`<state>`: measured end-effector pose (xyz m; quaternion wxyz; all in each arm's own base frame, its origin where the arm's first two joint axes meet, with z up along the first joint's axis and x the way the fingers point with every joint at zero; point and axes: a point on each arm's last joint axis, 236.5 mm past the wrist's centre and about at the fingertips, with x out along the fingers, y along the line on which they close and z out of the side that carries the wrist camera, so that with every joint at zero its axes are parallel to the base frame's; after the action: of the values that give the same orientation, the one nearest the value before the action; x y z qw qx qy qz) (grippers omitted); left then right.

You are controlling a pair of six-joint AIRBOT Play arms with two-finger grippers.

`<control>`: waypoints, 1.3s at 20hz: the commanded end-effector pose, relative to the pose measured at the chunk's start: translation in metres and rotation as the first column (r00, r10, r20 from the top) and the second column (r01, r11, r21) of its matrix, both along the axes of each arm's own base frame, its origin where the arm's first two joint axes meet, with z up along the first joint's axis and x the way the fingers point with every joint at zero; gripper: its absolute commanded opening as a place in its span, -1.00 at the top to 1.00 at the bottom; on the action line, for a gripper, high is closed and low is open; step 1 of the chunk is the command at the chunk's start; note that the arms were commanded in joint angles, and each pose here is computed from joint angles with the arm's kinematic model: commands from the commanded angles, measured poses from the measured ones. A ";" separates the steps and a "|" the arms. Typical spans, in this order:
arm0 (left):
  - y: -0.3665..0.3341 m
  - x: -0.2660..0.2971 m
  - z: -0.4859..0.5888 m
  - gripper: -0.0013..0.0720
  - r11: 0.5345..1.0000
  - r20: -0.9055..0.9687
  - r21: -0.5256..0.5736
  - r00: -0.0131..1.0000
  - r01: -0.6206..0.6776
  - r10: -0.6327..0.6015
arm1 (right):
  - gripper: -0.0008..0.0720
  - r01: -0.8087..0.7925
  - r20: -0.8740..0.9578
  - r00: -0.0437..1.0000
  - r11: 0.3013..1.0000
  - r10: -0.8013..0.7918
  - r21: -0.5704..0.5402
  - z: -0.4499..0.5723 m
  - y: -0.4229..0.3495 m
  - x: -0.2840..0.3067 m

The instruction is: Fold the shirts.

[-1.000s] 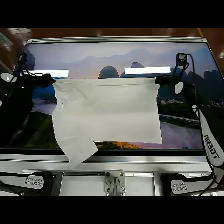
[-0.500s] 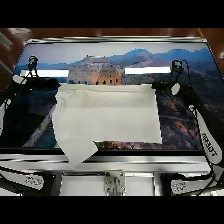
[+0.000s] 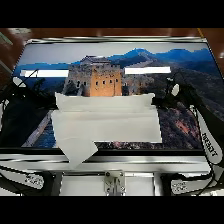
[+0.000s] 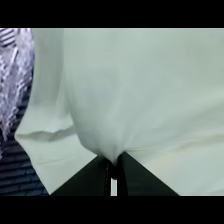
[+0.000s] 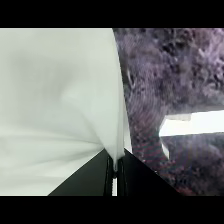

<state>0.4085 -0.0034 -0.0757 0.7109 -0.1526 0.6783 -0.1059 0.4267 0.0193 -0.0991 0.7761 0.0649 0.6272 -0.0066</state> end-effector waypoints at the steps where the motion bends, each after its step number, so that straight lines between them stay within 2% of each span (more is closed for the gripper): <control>1: -0.005 -0.017 -0.003 0.86 1.000 -0.078 0.018 0.997 0.021 -0.020 | 0.77 0.031 -0.030 0.999 0.999 -0.032 -0.021 -0.004 -0.007 -0.006; 3: -0.010 -0.016 -0.004 0.84 0.999 -0.074 0.019 0.997 0.031 -0.030 | 0.76 0.043 -0.021 0.999 0.999 -0.043 -0.019 -0.003 -0.007 -0.004; 4: -0.011 -0.016 -0.003 0.53 0.999 -0.077 0.017 0.996 0.034 -0.033 | 0.54 0.045 -0.014 0.999 0.999 -0.045 -0.015 -0.002 -0.006 -0.002; 5: -0.012 -0.021 -0.002 -0.05 0.999 -0.094 0.012 0.995 0.042 -0.041 | -0.09 0.043 -0.014 0.999 0.999 -0.043 -0.009 0.001 -0.005 -0.003; 6: -0.011 -0.027 0.002 -0.26 0.999 -0.118 0.004 0.992 0.039 -0.039 | -0.46 0.027 -0.022 0.999 1.000 -0.027 -0.012 0.008 -0.004 -0.007; 8: 0.001 -0.043 0.017 -0.25 1.000 -0.159 -0.013 0.987 0.019 -0.020 | -0.46 -0.021 -0.051 0.999 0.995 0.016 -0.094 0.029 -0.027 -0.023; 10: 0.028 -0.057 0.039 -0.24 0.999 -0.157 -0.019 0.987 -0.042 0.038 | -0.46 -0.002 -0.141 0.990 0.984 -0.024 -0.180 0.052 -0.071 -0.057; 11: 0.040 -0.076 0.046 -0.24 0.998 -0.170 -0.029 0.984 -0.063 0.057 | -0.46 0.011 -0.184 0.982 0.983 -0.045 -0.182 0.060 -0.087 -0.075; 12: 0.049 -0.098 0.047 -0.25 0.993 -0.197 -0.039 0.975 -0.113 0.103 | -0.46 0.044 -0.213 0.974 0.985 -0.079 -0.164 0.064 -0.100 -0.093; 13: 0.054 -0.128 0.040 -0.37 0.983 -0.241 -0.053 0.958 -0.173 0.156 | -0.46 0.086 -0.233 0.966 0.989 -0.113 -0.122 0.064 -0.109 -0.112; 14: 0.052 -0.161 0.029 -0.65 0.971 -0.291 -0.070 0.936 -0.228 0.199 | -0.46 0.128 -0.247 0.958 0.989 -0.143 -0.077 0.061 -0.112 -0.127; 15: 0.046 -0.188 0.017 -0.71 0.958 -0.322 -0.089 0.918 -0.272 0.231 | -0.46 0.184 -0.262 0.948 0.983 -0.182 -0.015 0.056 -0.110 -0.143; 18: 0.010 -0.220 -0.010 -0.66 0.907 -0.272 -0.209 0.912 -0.366 0.306 | -0.46 0.271 -0.299 0.929 0.952 -0.219 0.145 0.043 -0.090 -0.170; 21: -0.018 -0.220 -0.028 -0.66 0.852 -0.249 -0.286 0.893 -0.439 0.376 | -0.46 0.270 -0.305 0.930 0.945 -0.207 0.182 0.040 -0.078 -0.171; 24: -0.030 -0.214 -0.039 -0.66 0.843 -0.232 -0.297 0.890 -0.449 0.392 | -0.46 0.269 -0.289 0.935 0.941 -0.204 0.207 0.041 -0.071 -0.164; 25: -0.033 -0.215 -0.041 -0.56 0.852 -0.230 -0.292 0.896 -0.435 0.379 | -0.46 0.272 -0.284 0.936 0.938 -0.206 0.217 0.042 -0.069 -0.162; 26: -0.035 -0.214 -0.043 -0.37 0.859 -0.228 -0.286 0.900 -0.425 0.370 | -0.46 0.273 -0.280 0.937 0.937 -0.208 0.218 0.042 -0.069 -0.161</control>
<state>0.1911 -0.0288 -0.1090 0.6128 -0.4101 0.6730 -0.0575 0.2621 -0.0573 -0.0583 0.6656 0.2227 0.7112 -0.0403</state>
